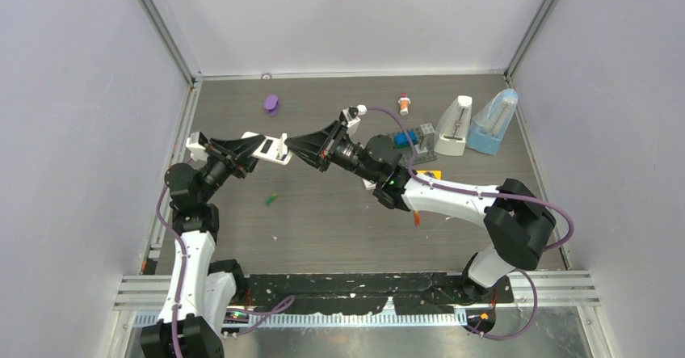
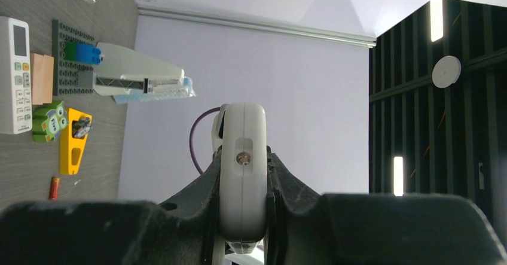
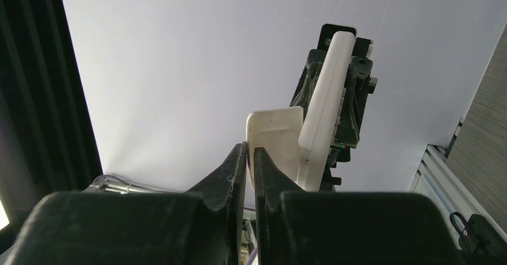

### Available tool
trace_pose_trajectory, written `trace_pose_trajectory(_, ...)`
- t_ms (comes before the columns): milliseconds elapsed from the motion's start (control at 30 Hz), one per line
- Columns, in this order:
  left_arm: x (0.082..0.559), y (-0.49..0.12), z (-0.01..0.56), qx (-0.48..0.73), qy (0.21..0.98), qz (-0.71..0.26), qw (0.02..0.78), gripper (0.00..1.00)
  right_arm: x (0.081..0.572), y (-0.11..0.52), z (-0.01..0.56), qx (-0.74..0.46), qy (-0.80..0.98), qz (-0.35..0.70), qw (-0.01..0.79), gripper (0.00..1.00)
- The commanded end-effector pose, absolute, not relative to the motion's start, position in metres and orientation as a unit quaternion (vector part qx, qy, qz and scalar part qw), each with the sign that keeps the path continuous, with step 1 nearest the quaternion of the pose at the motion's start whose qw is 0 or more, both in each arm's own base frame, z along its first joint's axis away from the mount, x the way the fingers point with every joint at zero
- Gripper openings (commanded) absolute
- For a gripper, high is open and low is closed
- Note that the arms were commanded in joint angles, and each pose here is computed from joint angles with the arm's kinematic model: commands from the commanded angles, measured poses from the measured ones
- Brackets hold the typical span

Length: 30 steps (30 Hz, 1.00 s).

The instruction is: Load the batteries into the remote control

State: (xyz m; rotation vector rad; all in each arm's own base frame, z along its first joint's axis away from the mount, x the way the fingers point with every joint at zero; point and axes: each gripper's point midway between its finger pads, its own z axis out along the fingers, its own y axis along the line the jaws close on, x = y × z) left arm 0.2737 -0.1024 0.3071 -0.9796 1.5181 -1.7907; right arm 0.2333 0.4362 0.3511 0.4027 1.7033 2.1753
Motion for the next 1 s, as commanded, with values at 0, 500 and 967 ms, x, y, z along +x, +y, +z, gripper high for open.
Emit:
trace_pose_trajectory(0, 0.268, -0.105, 0.332, -0.331, 0.558, -0.691, 0.32, 0.0, 0.231, 0.435, 0.338, 0.151, 0.624, 0.748, 0.171, 0.15)
trace_pose_trajectory(500, 0.27, -0.107, 0.326, -0.332, 0.568, -0.683, 0.318, 0.0, 0.235, 0.423, 0.331, 0.131, 0.675, 0.695, 0.213, 0.36)
trace_pose_trajectory(967, 0.269, -0.109, 0.32, -0.325, 0.58, -0.675, 0.319, 0.0, 0.236, 0.422, 0.326, 0.094, 0.727, 0.639, 0.232, 0.34)
